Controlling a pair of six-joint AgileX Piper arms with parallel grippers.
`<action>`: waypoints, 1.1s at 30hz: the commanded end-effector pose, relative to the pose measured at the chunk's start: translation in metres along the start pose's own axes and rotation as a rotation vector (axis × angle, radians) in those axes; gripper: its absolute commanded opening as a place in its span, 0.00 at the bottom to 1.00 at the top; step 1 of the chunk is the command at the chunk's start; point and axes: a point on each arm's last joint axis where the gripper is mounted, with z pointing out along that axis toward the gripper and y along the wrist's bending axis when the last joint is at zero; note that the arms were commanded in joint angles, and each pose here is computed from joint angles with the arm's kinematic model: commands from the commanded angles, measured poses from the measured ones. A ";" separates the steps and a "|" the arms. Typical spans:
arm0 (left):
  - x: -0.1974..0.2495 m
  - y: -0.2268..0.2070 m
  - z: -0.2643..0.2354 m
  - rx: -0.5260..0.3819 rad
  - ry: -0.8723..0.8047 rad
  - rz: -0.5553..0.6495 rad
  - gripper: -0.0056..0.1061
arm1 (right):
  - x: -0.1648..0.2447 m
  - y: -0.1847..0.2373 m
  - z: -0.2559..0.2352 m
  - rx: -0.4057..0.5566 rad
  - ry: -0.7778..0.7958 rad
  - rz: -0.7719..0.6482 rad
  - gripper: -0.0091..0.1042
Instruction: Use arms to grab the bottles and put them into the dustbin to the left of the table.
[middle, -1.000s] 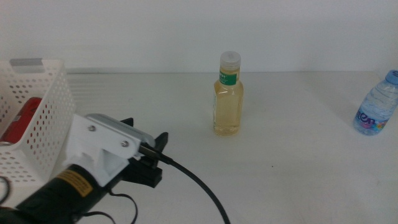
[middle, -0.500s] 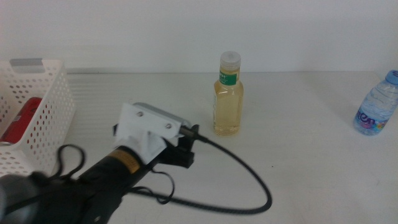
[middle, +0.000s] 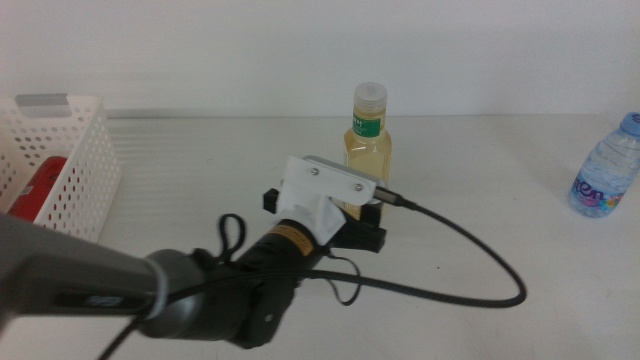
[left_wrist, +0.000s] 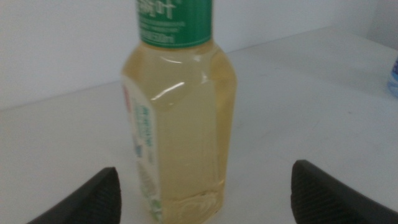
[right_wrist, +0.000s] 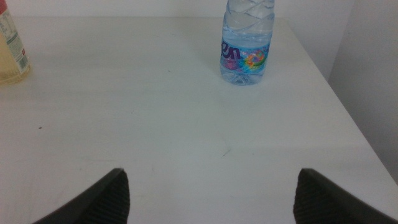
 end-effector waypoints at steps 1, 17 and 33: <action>-0.027 -0.005 0.006 -0.025 -0.141 -0.042 0.86 | -0.008 0.000 -0.003 0.004 -0.085 -0.025 0.78; -0.034 -0.011 0.055 -0.020 -0.136 -0.073 0.86 | -0.008 0.000 -0.003 0.004 -0.085 -0.025 0.78; -0.031 0.006 0.076 -0.094 -0.195 -0.078 0.86 | -0.008 0.000 -0.003 0.004 -0.085 -0.025 0.78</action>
